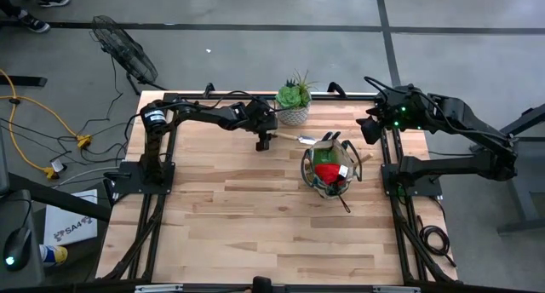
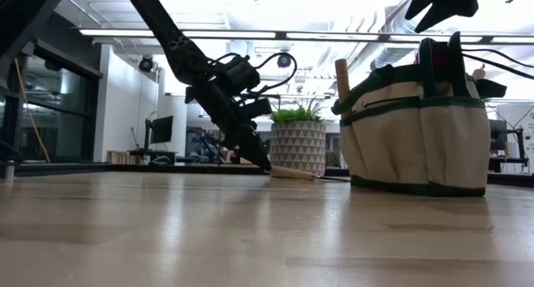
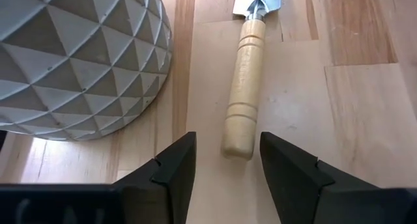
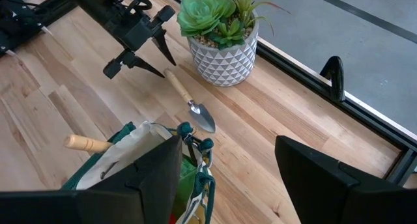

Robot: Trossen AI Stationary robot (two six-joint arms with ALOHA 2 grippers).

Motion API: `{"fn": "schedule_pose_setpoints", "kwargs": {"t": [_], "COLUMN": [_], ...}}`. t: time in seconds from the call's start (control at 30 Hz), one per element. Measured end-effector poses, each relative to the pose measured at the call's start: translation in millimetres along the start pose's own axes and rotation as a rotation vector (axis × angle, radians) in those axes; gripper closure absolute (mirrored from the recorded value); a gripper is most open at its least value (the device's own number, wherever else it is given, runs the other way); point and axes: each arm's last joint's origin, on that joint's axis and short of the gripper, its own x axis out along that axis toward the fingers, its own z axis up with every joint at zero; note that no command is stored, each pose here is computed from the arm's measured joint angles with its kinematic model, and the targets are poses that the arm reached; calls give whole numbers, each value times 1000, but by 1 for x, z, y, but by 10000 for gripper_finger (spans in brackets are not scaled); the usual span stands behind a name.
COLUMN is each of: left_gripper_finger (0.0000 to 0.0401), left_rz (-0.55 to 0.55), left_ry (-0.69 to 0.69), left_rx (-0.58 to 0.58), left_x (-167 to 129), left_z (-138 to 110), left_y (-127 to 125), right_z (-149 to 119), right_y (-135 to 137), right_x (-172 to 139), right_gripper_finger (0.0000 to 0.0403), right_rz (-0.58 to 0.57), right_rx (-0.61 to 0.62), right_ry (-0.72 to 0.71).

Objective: Pick & Place Garden tools in Gardening bag
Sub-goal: Put the brown trowel into the brown gardening bag

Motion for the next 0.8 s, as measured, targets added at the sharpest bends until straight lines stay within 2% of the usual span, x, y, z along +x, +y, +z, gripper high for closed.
{"fn": "schedule_pose_setpoints", "kwargs": {"t": [0.53, 0.8], "left_gripper_finger": [237, 237], "left_rz": [-45, -75], "left_ry": [-12, -21], "left_rx": [2, 9], "left_x": [0, 1], "left_z": [0, 18], "left_y": [-1, 6], "right_z": [0, 0], "right_y": [0, 0], "right_x": [0, 0], "right_gripper_finger": [165, 165], "right_rz": [0, 0], "right_rx": [0, 0], "right_ry": [0, 0]}}
